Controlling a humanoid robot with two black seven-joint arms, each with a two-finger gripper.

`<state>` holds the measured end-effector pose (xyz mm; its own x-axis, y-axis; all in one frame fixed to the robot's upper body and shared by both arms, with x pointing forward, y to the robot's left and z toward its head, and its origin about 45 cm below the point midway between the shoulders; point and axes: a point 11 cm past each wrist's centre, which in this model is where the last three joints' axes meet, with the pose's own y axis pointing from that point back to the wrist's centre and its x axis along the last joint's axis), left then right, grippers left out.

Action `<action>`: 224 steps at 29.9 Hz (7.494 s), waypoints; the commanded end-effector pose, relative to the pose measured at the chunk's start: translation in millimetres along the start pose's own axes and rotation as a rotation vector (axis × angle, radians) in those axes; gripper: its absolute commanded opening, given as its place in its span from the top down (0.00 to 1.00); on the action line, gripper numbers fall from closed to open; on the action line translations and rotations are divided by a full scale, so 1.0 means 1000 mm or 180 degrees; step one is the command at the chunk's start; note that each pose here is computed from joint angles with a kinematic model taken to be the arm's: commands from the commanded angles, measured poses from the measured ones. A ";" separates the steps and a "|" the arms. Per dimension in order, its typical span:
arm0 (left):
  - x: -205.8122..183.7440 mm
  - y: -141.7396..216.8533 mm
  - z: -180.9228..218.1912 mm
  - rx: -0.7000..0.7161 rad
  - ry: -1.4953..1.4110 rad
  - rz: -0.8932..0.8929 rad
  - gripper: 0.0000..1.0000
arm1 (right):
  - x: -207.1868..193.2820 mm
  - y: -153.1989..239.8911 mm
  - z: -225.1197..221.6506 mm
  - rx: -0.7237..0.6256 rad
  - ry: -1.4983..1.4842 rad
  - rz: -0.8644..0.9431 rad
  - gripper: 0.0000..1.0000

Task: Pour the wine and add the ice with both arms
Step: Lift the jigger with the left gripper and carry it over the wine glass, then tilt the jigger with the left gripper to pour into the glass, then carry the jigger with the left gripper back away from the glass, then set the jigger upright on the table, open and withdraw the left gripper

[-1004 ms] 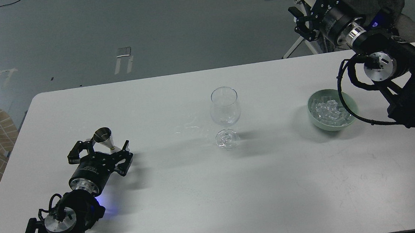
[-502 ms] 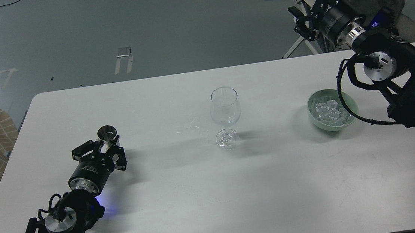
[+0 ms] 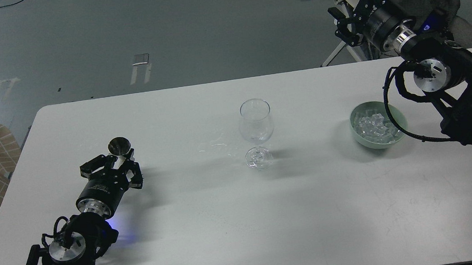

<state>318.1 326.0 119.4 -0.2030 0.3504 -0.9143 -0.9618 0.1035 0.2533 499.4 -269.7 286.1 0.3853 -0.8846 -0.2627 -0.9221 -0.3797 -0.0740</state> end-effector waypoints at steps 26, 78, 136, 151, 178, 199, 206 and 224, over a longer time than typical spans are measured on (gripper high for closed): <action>-0.147 -0.028 -0.068 0.0889 -0.0371 -0.0008 1.00 | 0.001 0.003 0.009 -0.0083 0.0032 -0.0003 0.00; -0.226 -0.036 -0.159 0.1136 -0.2406 -0.0472 1.00 | 0.004 0.006 0.011 -0.0101 0.0035 0.0024 0.00; -0.222 -0.031 -0.170 0.0361 -0.3981 -0.0531 1.00 | 0.005 0.006 0.010 -0.0100 0.0038 0.0027 0.00; -0.214 -0.028 -0.167 0.0030 -0.4675 -0.0552 1.00 | 0.007 0.009 0.017 -0.0130 0.0017 0.0043 0.00; -0.180 -0.037 -0.018 0.0414 -0.1715 0.0120 1.00 | 0.008 0.010 0.016 -0.0128 0.0023 0.0045 0.00; -0.048 0.019 0.031 0.0060 0.0241 0.0571 1.00 | 0.004 0.009 0.020 -0.0147 0.0008 0.0027 0.00; -0.038 0.033 0.039 -0.0141 0.0073 0.0152 1.00 | 0.006 0.009 0.019 -0.0151 0.0019 0.0037 0.00; 0.002 0.027 0.030 -0.0131 0.0198 0.0383 1.00 | 0.005 0.011 0.024 -0.0180 0.0012 0.0038 0.00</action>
<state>298.2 357.4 135.8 -0.3203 0.3030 -0.8975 -0.9388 0.0255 0.3436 490.9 -272.1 261.9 0.3753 -0.8898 -0.2598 -0.9231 -0.3841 -0.0180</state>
